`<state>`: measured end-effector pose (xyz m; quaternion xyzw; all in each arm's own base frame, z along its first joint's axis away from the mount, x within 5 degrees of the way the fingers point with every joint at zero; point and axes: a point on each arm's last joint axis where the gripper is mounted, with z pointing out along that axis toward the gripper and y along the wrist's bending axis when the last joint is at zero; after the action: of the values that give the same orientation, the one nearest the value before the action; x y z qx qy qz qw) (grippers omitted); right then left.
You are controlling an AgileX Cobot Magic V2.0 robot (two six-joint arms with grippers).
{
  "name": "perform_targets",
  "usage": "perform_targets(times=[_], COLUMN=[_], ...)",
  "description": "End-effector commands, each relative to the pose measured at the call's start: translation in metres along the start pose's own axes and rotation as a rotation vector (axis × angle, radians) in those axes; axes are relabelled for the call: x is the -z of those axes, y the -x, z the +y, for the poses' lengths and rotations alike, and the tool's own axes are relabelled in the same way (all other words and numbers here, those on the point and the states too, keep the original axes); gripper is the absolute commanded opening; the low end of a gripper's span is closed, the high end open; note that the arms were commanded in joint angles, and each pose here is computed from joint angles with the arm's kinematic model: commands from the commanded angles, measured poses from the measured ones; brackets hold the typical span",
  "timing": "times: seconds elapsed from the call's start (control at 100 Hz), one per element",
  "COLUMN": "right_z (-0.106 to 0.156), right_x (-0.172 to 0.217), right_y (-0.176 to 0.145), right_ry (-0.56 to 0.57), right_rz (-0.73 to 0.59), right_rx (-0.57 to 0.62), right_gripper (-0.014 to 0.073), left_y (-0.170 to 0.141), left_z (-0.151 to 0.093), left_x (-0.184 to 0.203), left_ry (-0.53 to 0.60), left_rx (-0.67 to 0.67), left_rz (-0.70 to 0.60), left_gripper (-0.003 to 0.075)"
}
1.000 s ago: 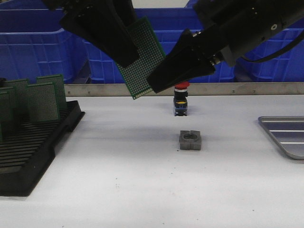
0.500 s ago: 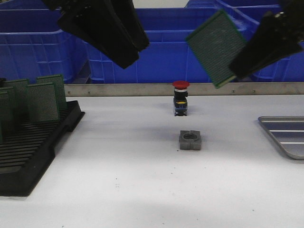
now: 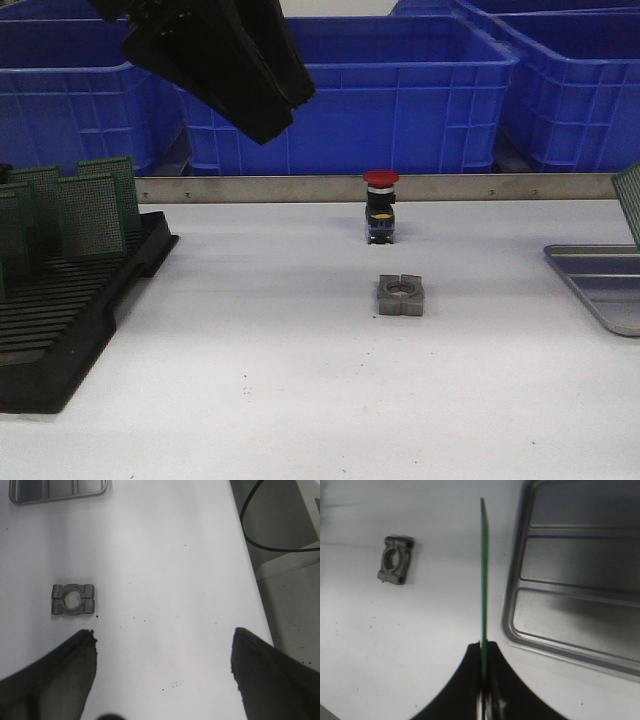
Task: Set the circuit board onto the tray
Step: 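Open the left gripper and carry the board with the right gripper toward the tray, then lower the board flat onto the metal tray and open the right gripper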
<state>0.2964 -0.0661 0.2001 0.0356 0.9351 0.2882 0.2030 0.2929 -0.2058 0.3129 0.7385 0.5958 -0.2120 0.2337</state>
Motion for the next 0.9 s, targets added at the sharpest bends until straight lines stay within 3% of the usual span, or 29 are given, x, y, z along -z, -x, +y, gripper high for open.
perform_targets(times=[0.0, 0.23, 0.5, 0.64, 0.89], right_z=[-0.002, -0.02, -0.029, -0.029, -0.031], right_x=[0.002, -0.022, -0.029, -0.029, -0.028], right_y=[0.009, 0.009, 0.01, 0.01, 0.012], right_ry=[0.022, 0.06, 0.024, 0.023, -0.002], right_rz=[-0.039, -0.021, -0.035, -0.037, -0.057], right_rx=[-0.061, -0.172, -0.194, -0.194, -0.193], right_gripper=[-0.0065, -0.0065, -0.0047, 0.0115, 0.0549], left_y=[0.02, 0.02, 0.02, 0.02, 0.02], left_z=[-0.011, -0.011, -0.011, -0.011, -0.011], left_x=[0.02, 0.02, 0.02, 0.02, 0.02], left_ry=[-0.001, -0.001, -0.001, -0.001, -0.001], left_rx=[-0.032, -0.032, -0.032, -0.032, -0.032], left_rz=[-0.07, -0.07, -0.07, -0.07, -0.07], left_gripper=[0.0525, 0.0525, 0.0525, 0.0525, 0.0525])
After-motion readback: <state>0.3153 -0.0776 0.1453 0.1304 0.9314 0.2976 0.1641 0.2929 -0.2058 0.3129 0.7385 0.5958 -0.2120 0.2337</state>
